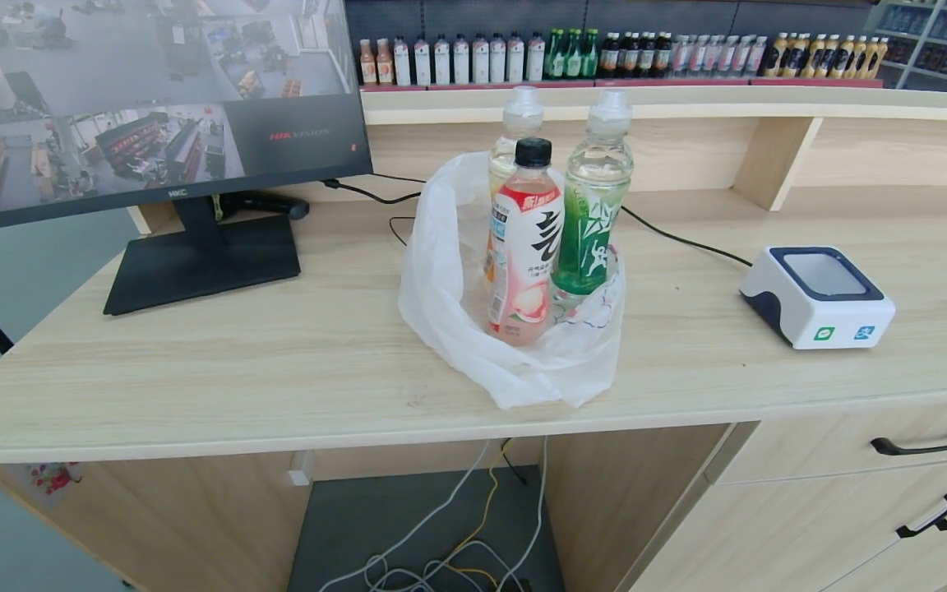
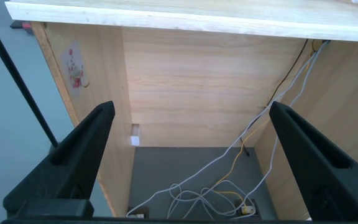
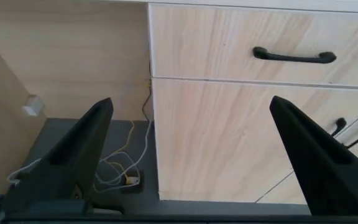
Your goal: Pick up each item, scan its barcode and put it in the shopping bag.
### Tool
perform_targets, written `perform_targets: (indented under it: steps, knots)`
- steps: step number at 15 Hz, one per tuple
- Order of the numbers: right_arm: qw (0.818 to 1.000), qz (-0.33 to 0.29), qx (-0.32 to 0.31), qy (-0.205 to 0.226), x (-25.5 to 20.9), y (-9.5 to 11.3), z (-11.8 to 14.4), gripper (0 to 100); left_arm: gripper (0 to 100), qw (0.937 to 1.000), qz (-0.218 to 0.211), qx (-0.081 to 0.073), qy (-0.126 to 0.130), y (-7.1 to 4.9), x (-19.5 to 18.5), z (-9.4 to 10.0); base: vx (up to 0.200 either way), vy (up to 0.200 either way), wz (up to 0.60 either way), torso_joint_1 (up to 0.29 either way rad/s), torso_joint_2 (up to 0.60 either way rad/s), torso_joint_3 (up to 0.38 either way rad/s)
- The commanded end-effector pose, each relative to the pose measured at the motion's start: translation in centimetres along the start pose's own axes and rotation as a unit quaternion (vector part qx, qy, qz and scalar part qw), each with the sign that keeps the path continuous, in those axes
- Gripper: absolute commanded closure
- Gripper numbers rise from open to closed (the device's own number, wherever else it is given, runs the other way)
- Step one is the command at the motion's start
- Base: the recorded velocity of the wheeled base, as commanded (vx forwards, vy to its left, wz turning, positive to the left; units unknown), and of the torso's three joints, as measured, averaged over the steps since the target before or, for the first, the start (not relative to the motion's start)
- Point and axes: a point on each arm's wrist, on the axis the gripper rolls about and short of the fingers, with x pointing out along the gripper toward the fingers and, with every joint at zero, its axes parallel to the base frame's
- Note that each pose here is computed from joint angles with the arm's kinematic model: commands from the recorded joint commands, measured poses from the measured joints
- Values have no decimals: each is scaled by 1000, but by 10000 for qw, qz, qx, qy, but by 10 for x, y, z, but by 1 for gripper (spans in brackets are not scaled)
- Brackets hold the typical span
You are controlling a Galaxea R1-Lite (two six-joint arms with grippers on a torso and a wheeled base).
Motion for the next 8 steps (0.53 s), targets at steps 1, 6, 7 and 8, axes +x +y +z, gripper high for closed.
perform_targets:
  steps: [1, 6, 7, 8]
  knots:
    - [9981, 349, 509, 8, 0, 1, 1, 0, 0, 10000, -1, -6, -2, 0, 0, 0, 0, 0, 0, 0, 0, 0]
    - [9936, 1113, 66, -164, -3, -1, -1, 0, 0, 10000, -1, -6, -2, 0, 0, 0, 0, 0, 0, 0, 0, 0]
    - [9948, 945, -189, -314, -5, 0, -1, 0, 0, 10000, -1, 2, -2, 0, 0, 0, 0, 0, 0, 0, 0, 0]
    - [9974, 519, -186, -462, -7, -1, -2, 0, 0, 10000, -1, 2, -2, 0, 0, 0, 0, 0, 0, 0, 0, 0]
